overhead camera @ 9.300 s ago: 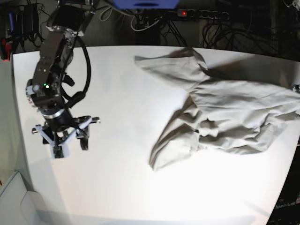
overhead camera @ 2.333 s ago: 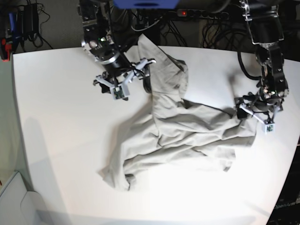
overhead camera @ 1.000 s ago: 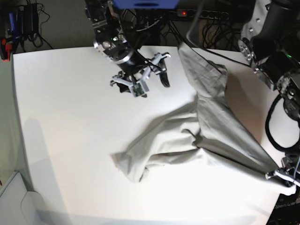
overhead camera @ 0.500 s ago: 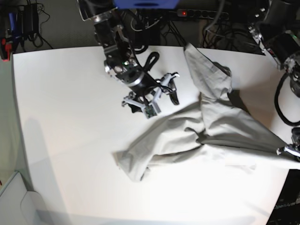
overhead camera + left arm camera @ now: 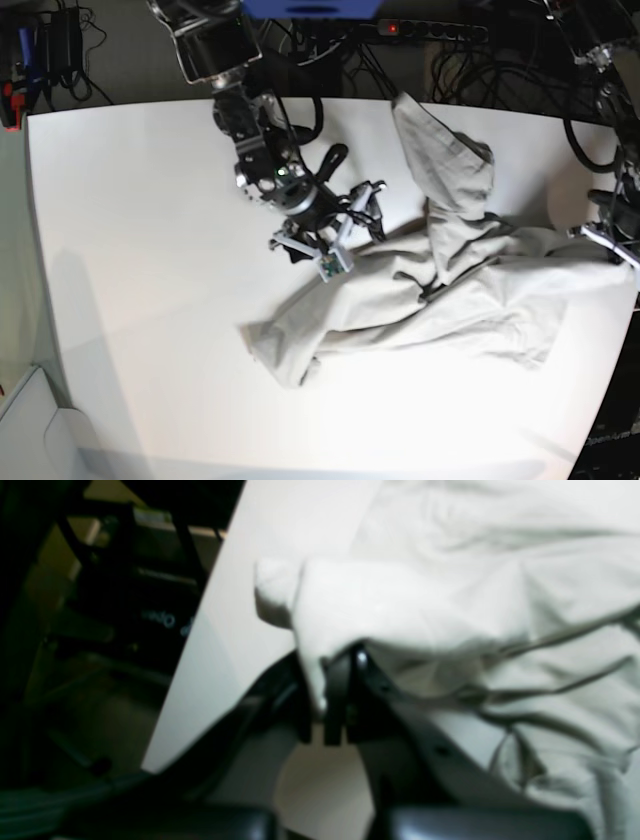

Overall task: Layout the t-shirt on the table in an organized manner, then fold the t-shirt properly
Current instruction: 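Reach the right gripper across to the bunched shirt beside the left gripper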

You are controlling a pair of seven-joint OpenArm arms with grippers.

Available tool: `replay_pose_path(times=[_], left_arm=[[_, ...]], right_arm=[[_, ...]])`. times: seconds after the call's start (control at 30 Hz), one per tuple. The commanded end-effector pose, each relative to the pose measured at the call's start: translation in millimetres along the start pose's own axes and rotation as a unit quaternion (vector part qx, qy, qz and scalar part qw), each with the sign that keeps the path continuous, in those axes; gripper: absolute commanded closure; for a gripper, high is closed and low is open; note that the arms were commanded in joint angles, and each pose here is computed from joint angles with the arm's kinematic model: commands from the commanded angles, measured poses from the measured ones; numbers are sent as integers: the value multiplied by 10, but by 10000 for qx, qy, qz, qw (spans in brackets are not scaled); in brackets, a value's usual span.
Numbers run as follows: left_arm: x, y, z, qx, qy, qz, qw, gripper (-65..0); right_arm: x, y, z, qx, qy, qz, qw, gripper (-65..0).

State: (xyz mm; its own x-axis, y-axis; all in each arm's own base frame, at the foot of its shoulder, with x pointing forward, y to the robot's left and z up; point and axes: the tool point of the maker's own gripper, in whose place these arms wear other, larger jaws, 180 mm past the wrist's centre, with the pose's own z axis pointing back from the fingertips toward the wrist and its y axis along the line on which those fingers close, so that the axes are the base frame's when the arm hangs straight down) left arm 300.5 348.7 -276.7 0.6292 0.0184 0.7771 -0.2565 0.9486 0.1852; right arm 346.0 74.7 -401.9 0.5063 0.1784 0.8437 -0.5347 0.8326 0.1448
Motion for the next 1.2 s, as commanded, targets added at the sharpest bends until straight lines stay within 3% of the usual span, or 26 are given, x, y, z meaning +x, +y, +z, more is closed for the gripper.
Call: replay_pose_path(times=[0.0,0.13,0.63,0.73,0.93,1.07,1.17], left_arm=[[70,82,7,82,-147,-44,9998,-4],[-206,169,-31,153,131,20,9998,-4],[-499,173,12,130,383,-90,9991,-4],[-516,177,12,136,406,-98,9990,-4],[-552,173,5,127,439,-24,9989,-4],[-556,141,13,114,425,0,9990,-4],[-637,130,25,102,514,-2,9986,-4]], right_arm=[[276,26,-46,65,-351,25,9994,-462],[274,25,-109,86,-287,20,9995,-462],[274,-129,-387,94,-600,-13,9982,-445],[284,-140,-402,94,-689,-26,9976,-363],[541,-172,-383,61,-1164,48,9932,0],[807,-237,-316,3,-1474,189,9889,0],[1177,-229,-107,-37,-2011,378,9788,0]])
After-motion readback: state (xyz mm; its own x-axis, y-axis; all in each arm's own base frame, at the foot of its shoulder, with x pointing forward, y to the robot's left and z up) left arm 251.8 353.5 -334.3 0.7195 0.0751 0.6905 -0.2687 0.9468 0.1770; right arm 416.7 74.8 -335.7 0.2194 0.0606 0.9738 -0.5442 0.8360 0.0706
